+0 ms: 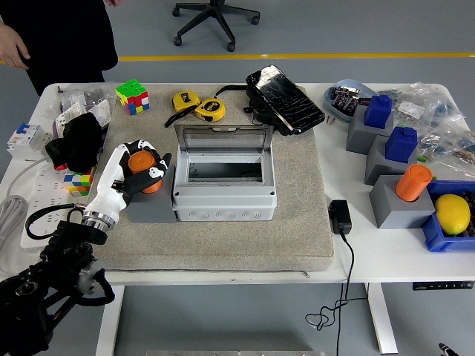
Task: Fetch the battery,place it into the box,close the lid of the box
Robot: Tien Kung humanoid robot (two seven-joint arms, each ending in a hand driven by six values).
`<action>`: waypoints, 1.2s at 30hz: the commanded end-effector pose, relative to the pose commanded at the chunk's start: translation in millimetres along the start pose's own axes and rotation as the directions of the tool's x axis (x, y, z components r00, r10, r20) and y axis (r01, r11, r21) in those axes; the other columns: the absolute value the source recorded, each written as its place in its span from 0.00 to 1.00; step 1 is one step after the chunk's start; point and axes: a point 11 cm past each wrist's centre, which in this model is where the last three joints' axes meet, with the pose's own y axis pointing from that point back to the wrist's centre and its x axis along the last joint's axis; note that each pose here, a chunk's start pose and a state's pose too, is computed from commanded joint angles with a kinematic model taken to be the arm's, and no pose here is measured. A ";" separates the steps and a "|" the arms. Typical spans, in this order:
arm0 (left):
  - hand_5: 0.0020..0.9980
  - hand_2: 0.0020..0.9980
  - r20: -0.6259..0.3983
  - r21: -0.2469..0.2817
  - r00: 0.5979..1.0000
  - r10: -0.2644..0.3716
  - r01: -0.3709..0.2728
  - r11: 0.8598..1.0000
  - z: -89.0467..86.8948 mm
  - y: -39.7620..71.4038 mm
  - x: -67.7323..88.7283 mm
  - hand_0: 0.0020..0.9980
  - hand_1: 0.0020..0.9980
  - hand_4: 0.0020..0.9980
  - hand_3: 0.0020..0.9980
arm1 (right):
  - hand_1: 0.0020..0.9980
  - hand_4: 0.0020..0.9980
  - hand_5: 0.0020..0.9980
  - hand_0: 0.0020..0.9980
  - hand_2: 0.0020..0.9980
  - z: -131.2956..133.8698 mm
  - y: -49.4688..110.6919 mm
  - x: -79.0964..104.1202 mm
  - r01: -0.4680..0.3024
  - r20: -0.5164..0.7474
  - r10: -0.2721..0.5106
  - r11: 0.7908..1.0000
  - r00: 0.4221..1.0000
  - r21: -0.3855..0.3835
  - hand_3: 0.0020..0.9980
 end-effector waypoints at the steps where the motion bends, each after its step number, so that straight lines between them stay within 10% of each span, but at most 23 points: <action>1: 0.00 0.12 -0.001 -0.001 1.000 -0.003 0.003 1.000 0.1 -0.2 -0.9 0.13 0.09 0.00 0.18 | 0.56 0.83 0.38 0.57 0.51 0.0 0.0 -0.1 0.000 0.000 0.000 1.000 1.000 0.000 0.47; 10: 0.00 0.12 0.044 -0.055 0.999 -0.002 0.005 0.998 17.8 -5.1 1.1 0.13 0.09 0.00 0.18 | 0.56 0.83 0.38 0.57 0.51 0.1 0.0 -0.1 -0.002 0.003 0.002 1.000 1.000 0.003 0.47; 19: 0.00 0.11 0.299 -0.179 0.954 -0.009 0.066 0.982 76.3 -12.2 -5.8 0.12 0.08 0.00 0.16 | 0.56 0.83 0.38 0.57 0.51 -1.1 0.0 0.0 -0.003 0.009 0.003 1.000 1.000 0.007 0.46; 27: 0.00 0.10 0.615 -0.132 0.787 -0.058 0.174 0.976 103.2 -14.0 -52.2 0.13 0.07 0.00 0.17 | 0.56 0.83 0.38 0.57 0.51 -3.1 0.0 0.4 -0.005 0.011 0.005 1.000 1.000 0.011 0.46; 36: 0.00 0.10 0.771 0.018 0.621 -0.139 0.197 0.980 90.5 -24.5 -95.3 0.13 0.08 0.00 0.18 | 0.56 0.83 0.38 0.57 0.51 -4.0 0.0 1.7 -0.008 0.011 0.008 1.000 1.000 0.012 0.47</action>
